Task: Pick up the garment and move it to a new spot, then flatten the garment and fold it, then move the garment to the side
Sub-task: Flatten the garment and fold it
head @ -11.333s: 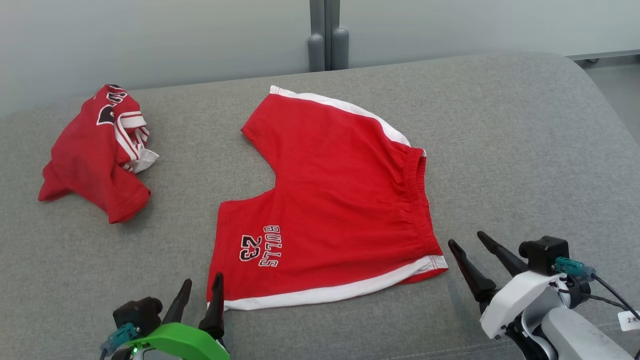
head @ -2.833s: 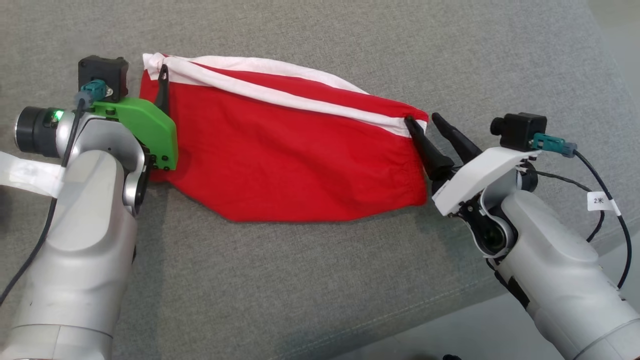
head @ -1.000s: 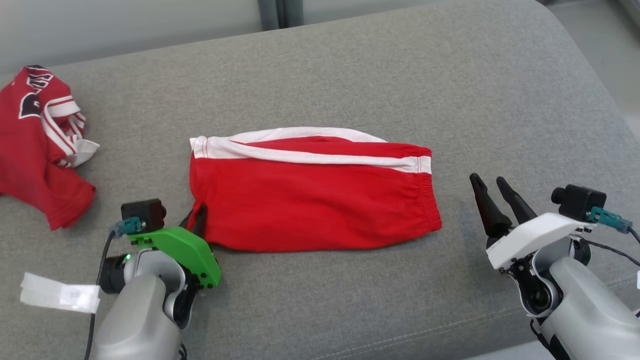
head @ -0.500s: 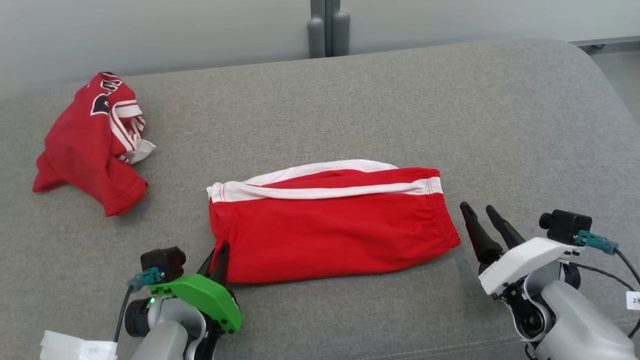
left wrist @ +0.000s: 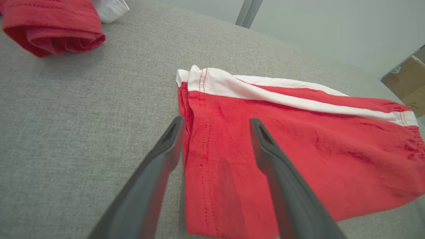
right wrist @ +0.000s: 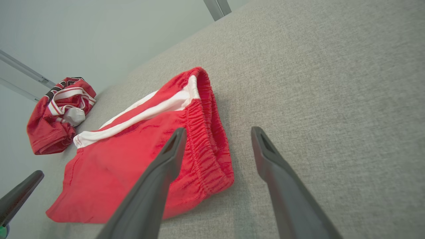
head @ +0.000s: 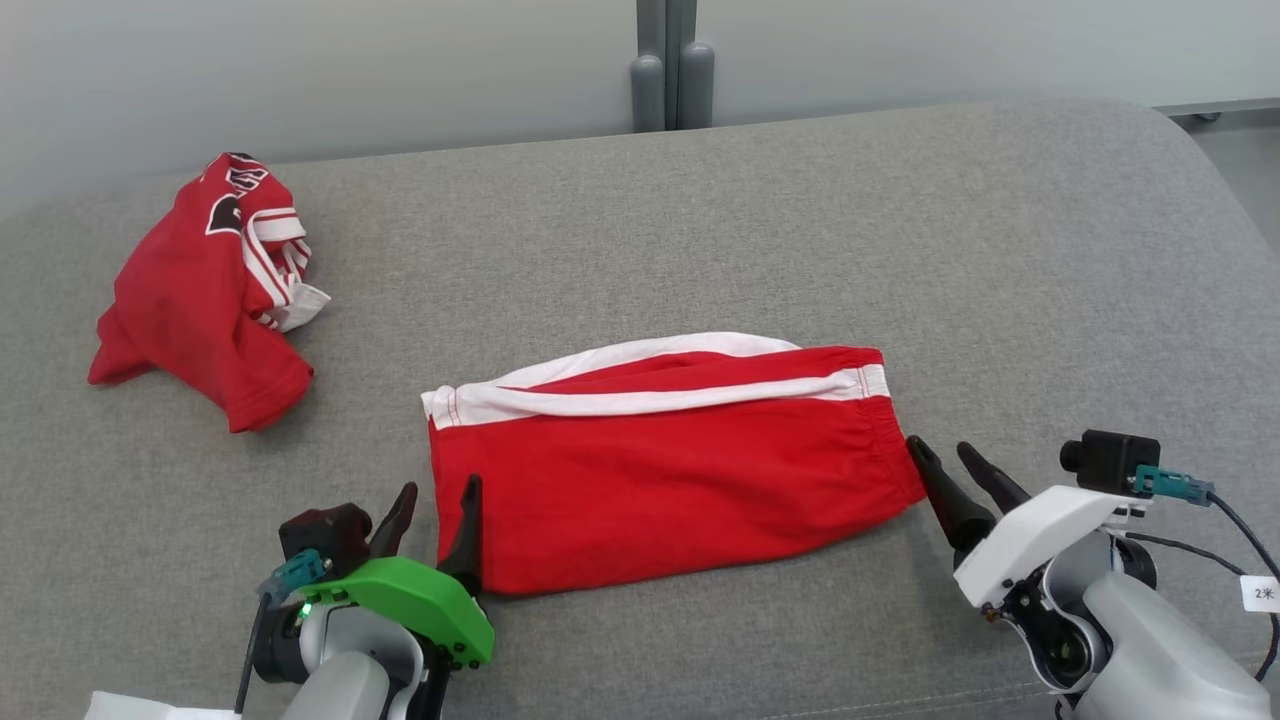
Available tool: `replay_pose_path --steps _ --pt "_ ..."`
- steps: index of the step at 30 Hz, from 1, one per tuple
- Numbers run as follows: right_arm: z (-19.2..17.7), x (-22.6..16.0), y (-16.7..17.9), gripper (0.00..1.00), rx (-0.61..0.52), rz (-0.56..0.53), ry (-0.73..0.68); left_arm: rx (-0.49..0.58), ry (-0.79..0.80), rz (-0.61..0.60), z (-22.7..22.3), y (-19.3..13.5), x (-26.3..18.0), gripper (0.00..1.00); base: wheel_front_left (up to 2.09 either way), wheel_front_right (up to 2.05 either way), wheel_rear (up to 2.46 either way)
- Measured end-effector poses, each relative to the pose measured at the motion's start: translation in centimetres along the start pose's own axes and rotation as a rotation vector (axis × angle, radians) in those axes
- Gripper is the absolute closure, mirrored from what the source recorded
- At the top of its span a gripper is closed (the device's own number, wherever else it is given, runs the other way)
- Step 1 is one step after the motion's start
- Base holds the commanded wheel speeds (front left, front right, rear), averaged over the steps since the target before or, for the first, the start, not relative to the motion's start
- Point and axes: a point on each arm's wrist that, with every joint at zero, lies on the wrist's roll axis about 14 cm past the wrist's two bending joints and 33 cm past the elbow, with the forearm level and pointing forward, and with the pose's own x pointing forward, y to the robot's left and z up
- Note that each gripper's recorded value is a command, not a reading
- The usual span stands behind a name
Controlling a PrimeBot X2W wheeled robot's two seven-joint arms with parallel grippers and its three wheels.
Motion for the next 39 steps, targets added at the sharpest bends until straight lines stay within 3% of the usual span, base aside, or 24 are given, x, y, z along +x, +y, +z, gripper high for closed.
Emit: replay_pose_path --steps 6,12,30,33,36,38,39 --pt "-1.0 0.1 -1.4 0.0 -0.023 -0.029 0.088 0.032 -0.089 0.001 2.5 -0.4 -0.3 0.0 0.0 0.0 0.0" --pt "-1.3 1.3 -0.4 0.0 -0.021 0.0 0.137 0.035 -0.15 0.013 4.2 -0.1 -1.0 0.0 0.0 0.0 0.0" --pt "-4.2 4.6 0.2 0.0 -0.011 0.01 0.383 0.01 -0.244 0.167 5.9 4.2 -4.6 0.0 0.0 0.0 0.0" --pt "-4.4 4.9 0.2 0.51 0.011 0.005 0.404 0.009 -0.245 0.182 5.9 4.7 -4.9 0.0 0.0 0.0 0.0" --pt "-4.6 5.0 0.6 0.71 0.043 0.009 0.421 0.009 -0.254 0.185 6.1 4.8 -5.0 0.0 0.0 0.0 0.0" --pt "-4.7 5.1 1.0 0.96 0.063 0.017 0.427 0.008 -0.264 0.19 6.4 4.8 -5.0 0.0 0.0 0.0 0.0" --pt "-4.8 5.1 1.4 1.0 0.069 0.025 0.43 0.006 -0.266 0.193 6.5 4.9 -5.1 0.0 0.0 0.0 0.0"
